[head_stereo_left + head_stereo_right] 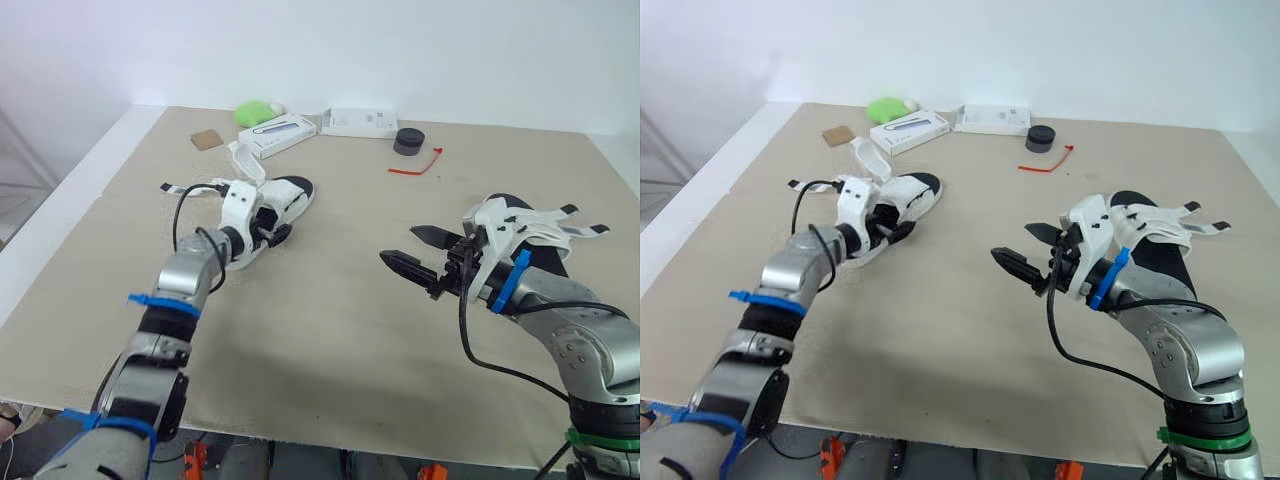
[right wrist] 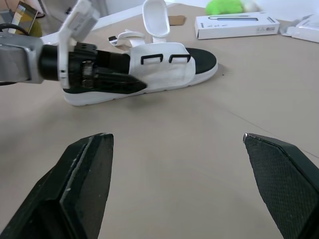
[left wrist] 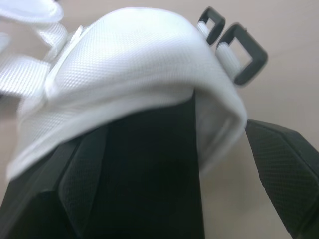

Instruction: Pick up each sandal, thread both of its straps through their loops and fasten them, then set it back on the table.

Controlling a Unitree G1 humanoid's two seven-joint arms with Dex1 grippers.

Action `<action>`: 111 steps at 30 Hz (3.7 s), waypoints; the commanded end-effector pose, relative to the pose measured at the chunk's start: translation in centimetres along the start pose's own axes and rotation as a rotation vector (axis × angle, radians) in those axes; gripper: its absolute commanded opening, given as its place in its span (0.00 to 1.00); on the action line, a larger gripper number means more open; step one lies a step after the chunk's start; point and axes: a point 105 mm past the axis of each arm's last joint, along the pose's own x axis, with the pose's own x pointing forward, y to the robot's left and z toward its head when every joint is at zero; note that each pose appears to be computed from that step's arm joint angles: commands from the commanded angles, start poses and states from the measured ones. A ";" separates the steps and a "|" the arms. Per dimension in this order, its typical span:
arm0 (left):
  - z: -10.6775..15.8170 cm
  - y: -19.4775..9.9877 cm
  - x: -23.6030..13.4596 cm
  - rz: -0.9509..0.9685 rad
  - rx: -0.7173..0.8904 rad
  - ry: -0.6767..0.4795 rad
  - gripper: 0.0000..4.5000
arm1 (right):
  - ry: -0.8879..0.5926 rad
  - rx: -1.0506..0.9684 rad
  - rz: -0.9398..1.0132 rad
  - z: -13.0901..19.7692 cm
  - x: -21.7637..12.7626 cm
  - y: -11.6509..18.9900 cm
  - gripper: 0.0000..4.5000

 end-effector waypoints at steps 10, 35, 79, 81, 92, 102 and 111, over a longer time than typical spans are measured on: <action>2.3 -0.6 3.3 0.050 0.093 -0.030 1.00 | -0.053 -0.049 0.001 1.8 -0.1 0.1 1.00; 5.0 -4.8 0.6 -0.345 0.163 -0.283 0.01 | -0.064 -0.037 0.043 2.3 -1.7 0.7 1.00; -4.5 -13.1 -9.7 -1.225 0.397 -0.128 0.00 | 0.388 -0.152 0.509 -6.2 -1.2 3.4 0.02; -4.5 -13.2 -9.8 -1.232 0.390 -0.124 0.00 | 0.375 -0.152 0.530 -5.9 -0.6 3.5 0.02; -4.8 -13.1 -10.1 -1.251 0.387 -0.095 0.00 | 0.324 -0.120 0.667 -5.4 2.4 5.6 0.02; -4.5 -13.6 -9.7 -1.220 0.319 -0.098 0.00 | 0.301 -0.085 0.641 -5.9 3.6 5.4 0.02; -4.4 -14.2 -8.9 -1.241 0.324 -0.104 0.00 | 0.320 -0.096 0.619 -6.0 2.9 3.4 0.02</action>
